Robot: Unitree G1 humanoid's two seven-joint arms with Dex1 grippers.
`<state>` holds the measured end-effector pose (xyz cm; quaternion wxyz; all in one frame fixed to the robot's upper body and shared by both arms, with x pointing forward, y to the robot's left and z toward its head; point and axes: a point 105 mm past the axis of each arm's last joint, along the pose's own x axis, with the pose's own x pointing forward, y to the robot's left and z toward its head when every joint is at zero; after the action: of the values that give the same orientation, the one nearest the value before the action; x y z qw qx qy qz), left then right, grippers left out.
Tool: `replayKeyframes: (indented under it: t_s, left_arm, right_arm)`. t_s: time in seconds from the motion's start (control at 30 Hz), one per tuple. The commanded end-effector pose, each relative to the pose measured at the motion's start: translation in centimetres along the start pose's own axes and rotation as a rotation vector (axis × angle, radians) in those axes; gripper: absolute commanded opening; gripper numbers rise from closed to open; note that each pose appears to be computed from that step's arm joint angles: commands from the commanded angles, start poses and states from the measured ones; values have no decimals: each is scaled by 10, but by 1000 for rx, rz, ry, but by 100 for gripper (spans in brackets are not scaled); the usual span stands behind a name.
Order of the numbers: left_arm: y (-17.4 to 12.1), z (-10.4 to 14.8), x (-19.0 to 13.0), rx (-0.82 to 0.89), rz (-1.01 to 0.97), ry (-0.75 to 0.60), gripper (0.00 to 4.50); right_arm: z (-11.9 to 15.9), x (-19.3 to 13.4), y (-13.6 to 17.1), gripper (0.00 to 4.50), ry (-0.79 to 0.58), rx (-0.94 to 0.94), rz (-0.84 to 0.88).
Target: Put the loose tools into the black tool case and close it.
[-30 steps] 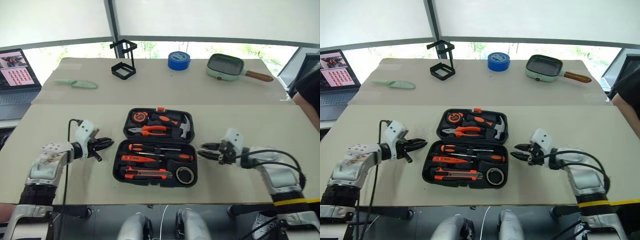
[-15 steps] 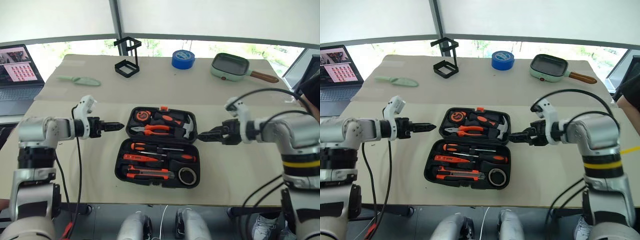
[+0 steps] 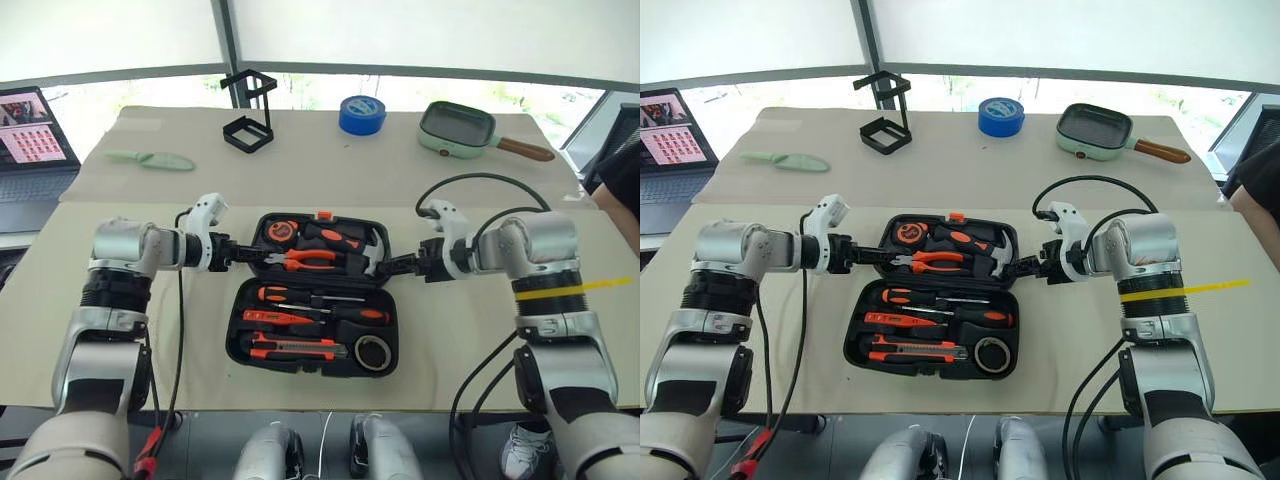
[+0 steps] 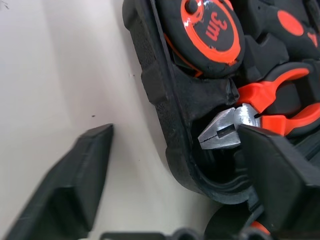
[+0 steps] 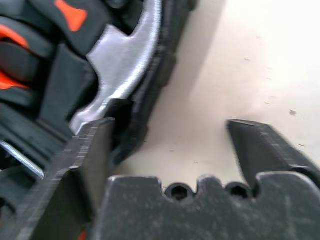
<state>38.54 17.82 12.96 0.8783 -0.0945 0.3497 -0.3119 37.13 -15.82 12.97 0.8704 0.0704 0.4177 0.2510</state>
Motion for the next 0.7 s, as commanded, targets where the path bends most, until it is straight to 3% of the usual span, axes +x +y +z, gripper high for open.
replayKeyframes:
  t_s: [0.03,0.2,0.27,0.47,0.6,0.7]
  left_arm:
    - [-2,13,2,39,-2,-43,233]
    - [2,14,4,10,3,-73,51]
    - [2,17,2,-14,-18,-112,1]
    - [-3,34,-7,-5,-105,-333,0]
    - [-3,24,-25,159,-122,-517,0]
    - [-8,21,-42,286,-114,-662,0]
  right_arm:
    - [4,-3,-12,247,-14,68,-62]
    - [1,2,-13,68,-11,104,-58]
    - [4,3,-7,14,-48,111,-12]
    - [30,-5,11,6,-306,-65,91]
    - [45,-26,17,6,-550,-466,12]
    - [40,-37,19,6,-646,-695,-47]
